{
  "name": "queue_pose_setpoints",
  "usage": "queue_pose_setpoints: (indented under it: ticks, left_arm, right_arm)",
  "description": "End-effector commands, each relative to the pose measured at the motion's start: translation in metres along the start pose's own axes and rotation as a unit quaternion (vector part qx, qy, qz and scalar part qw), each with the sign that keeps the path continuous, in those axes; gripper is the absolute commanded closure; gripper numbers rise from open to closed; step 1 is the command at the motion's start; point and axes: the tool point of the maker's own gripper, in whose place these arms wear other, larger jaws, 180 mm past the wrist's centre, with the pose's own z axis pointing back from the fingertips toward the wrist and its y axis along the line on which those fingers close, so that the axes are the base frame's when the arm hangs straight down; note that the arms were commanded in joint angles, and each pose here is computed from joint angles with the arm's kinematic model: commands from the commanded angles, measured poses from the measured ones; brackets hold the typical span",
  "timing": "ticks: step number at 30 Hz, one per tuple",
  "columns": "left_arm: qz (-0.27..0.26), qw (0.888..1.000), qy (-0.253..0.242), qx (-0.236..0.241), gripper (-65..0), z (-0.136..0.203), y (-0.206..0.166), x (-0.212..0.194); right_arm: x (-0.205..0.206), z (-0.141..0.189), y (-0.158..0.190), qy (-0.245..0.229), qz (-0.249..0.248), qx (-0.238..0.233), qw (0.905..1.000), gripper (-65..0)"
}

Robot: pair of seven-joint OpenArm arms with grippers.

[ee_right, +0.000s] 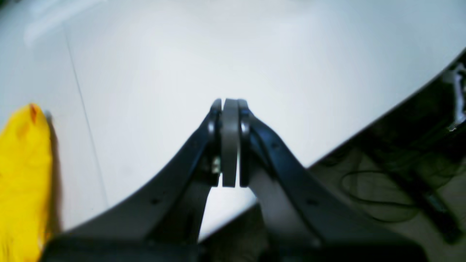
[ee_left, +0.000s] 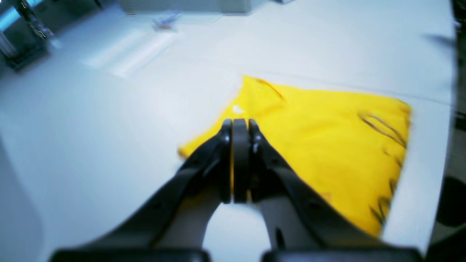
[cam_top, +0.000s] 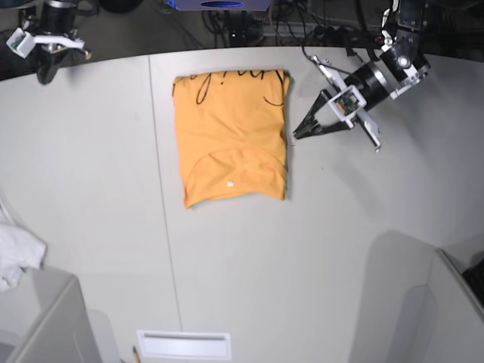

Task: Fold the T-shirt properly

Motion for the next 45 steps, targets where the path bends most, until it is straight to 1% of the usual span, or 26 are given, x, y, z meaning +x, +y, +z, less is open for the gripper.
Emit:
queue_pose_setpoints:
  ticks: [1, 3, 5, 7, 9, 11, 14, 18, 19, 23, 25, 26, 27, 28, 29, 31, 33, 35, 36, 38, 39, 41, 42, 43, 44, 45]
  left_arm:
    - [0.008, 1.0, -0.027, 0.002, 0.0, 0.009, -0.002, 0.011]
    - [0.033, 0.999, -0.011, -0.004, 0.0, 0.024, -0.018, -0.001]
    - [0.056, 0.998, 0.009, -0.009, 0.0, 0.038, -0.032, -0.012]
    - [0.083, 0.996, 0.04, -0.02, 0.0, 0.053, -0.053, -0.025]
    - [0.112, 0.991, 0.068, -0.032, 0.0, 0.065, -0.072, -0.041]
    - [0.143, 0.984, 0.101, -0.041, 0.0, 0.079, -0.09, -0.061]
    - [0.195, 0.969, 0.137, -0.066, 0.0, 0.091, -0.126, -0.086]
    - [0.261, 0.94, 0.198, -0.091, 0.0, 0.118, -0.174, -0.124]
    - [0.275, 0.933, 0.214, -0.094, 0.0, 0.125, -0.183, -0.135]
    - [0.327, 0.897, 0.283, -0.094, 0.0, 0.154, -0.216, -0.183]
    - [0.337, 0.882, 0.321, -0.069, 0.0, 0.162, -0.225, -0.214]
    - [0.333, 0.878, 0.339, -0.053, 0.0, 0.164, -0.225, -0.23]
    - [0.332, 0.873, 0.355, -0.04, 0.0, 0.165, -0.228, -0.243]
    - [0.327, 0.871, 0.367, -0.023, 0.0, 0.164, -0.229, -0.252]
    - [0.323, 0.871, 0.37, -0.002, 0.0, 0.16, -0.229, -0.26]
    - [0.309, 0.878, 0.363, 0.043, 0.0, 0.153, -0.227, -0.269]
    - [0.3, 0.88, 0.36, 0.079, 0.0, 0.141, -0.23, -0.277]
    - [0.306, 0.867, 0.377, 0.11, 0.0, 0.137, -0.24, -0.29]
    - [0.313, 0.857, 0.391, 0.119, 0.0, 0.134, -0.251, -0.297]
    - [0.332, 0.836, 0.422, 0.109, 0.0, 0.127, -0.276, -0.309]
    - [0.343, 0.822, 0.443, 0.101, 0.0, 0.127, -0.288, -0.316]
    - [0.362, 0.793, 0.483, 0.086, 0.0, 0.128, -0.306, -0.326]
    - [0.366, 0.783, 0.496, 0.081, 0.0, 0.127, -0.308, -0.329]
    - [0.368, 0.783, 0.495, 0.081, 0.0, 0.118, -0.305, -0.33]
    - [0.369, 0.788, 0.486, 0.084, 0.0, 0.105, -0.299, -0.329]
    - [0.371, 0.788, 0.484, 0.085, 0.0, 0.101, -0.299, -0.328]
  right_arm:
    - [0.001, 0.011, -0.001, -0.001, 0.015, -0.003, 0.9999, 0.0]
    - [-0.015, 0.025, -0.004, 0.027, 0.058, -0.012, 0.9979, 0.0]
    - [-0.029, 0.039, -0.008, 0.06, 0.101, -0.014, 0.993, 0.0]
    - [-0.062, 0.058, -0.001, 0.129, 0.118, 0.005, 0.9846, 0.0]
    - [-0.094, 0.078, 0.005, 0.197, 0.11, 0.016, 0.9741, 0.0]
    - [-0.138, 0.1, 0.019, 0.279, 0.093, 0.033, 0.9551, 0.0]
    - [-0.194, 0.118, 0.039, 0.365, 0.072, 0.056, 0.9265, 0.0]
    - [-0.256, 0.139, 0.053, 0.437, 0.057, 0.071, 0.8948, 0.0]
    - [-0.267, 0.14, 0.052, 0.449, 0.059, 0.074, 0.8886, 0.0]
    - [-0.32, 0.155, 0.042, 0.516, 0.087, 0.093, 0.8473, 0.0]
    - [-0.341, 0.153, 0.033, 0.542, 0.11, 0.1, 0.8269, 0.0]
    - [-0.35, 0.152, 0.027, 0.556, 0.122, 0.103, 0.8157, 0.0]
    - [-0.358, 0.151, 0.016, 0.568, 0.138, 0.103, 0.805, 0.0]
    - [-0.364, 0.148, 0.011, 0.574, 0.149, 0.104, 0.7986, 0.0]
    - [-0.371, 0.143, 0.01, 0.575, 0.162, 0.113, 0.7944, 0.0]
    - [-0.384, 0.135, 0.013, 0.574, 0.191, 0.137, 0.7844, 0.0]
    - [-0.39, 0.118, 0.012, 0.565, 0.231, 0.161, 0.7753, 0.0]
    - [-0.391, 0.103, 0.009, 0.558, 0.265, 0.175, 0.7665, 0.0]
    - [-0.39, 0.097, 0.005, 0.556, 0.281, 0.181, 0.7615, 0.0]
    - [-0.388, 0.093, -0.005, 0.558, 0.304, 0.186, 0.7497, 0.0]
    - [-0.388, 0.094, -0.007, 0.558, 0.31, 0.188, 0.7468, 0.0]
    - [-0.383, 0.089, -0.019, 0.556, 0.319, 0.183, 0.7459, 0.0]
    - [-0.383, 0.088, -0.021, 0.555, 0.32, 0.182, 0.7459, 0.0]
    - [-0.382, 0.088, -0.022, 0.555, 0.32, 0.181, 0.7463, 0.0]
    - [-0.382, 0.088, -0.022, 0.555, 0.32, 0.181, 0.7463, 0.0]
    - [-0.382, 0.086, -0.021, 0.554, 0.319, 0.181, 0.7475, 0.0]
